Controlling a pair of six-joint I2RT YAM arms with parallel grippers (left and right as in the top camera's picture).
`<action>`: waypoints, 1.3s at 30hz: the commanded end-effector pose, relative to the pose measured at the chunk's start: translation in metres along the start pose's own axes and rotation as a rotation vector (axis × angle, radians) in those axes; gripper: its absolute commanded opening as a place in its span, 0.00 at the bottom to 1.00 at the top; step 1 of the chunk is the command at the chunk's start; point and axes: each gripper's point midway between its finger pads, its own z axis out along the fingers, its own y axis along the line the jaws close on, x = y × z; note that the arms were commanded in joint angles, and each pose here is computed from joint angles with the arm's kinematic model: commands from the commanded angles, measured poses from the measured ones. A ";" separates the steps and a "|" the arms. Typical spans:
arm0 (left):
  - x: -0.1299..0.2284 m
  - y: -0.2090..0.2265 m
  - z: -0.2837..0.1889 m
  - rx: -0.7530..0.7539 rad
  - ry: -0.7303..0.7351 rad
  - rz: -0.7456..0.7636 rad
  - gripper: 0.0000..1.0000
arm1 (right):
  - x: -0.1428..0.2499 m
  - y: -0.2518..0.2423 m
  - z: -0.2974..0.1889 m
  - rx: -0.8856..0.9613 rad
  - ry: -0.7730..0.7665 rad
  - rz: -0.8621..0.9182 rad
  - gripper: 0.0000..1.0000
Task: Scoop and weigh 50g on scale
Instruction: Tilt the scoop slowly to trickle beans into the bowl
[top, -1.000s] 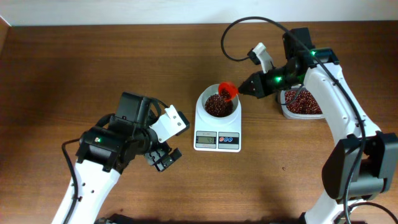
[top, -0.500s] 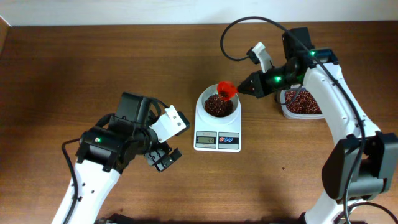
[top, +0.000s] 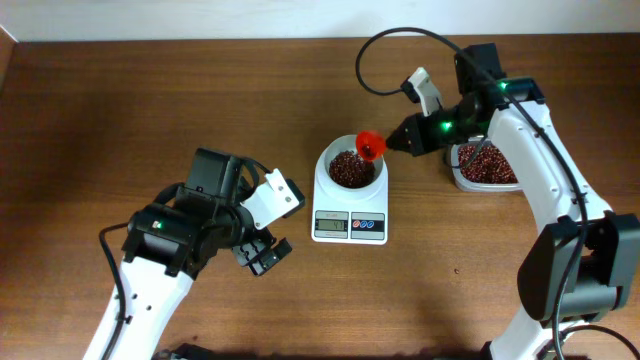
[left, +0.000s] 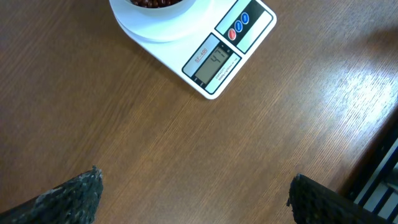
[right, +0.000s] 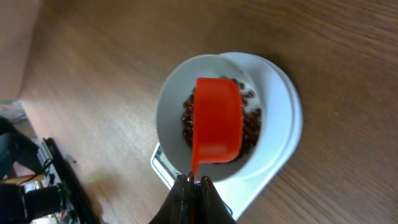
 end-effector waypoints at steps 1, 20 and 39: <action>-0.006 0.000 -0.006 -0.004 -0.028 0.015 0.99 | -0.008 -0.002 -0.009 0.065 -0.030 0.009 0.04; -0.006 0.000 -0.006 -0.004 -0.028 0.015 0.99 | -0.005 0.038 -0.010 -0.159 -0.044 -0.156 0.04; -0.006 0.000 -0.006 -0.004 -0.028 0.015 0.99 | 0.008 0.011 -0.004 0.010 0.034 -0.074 0.04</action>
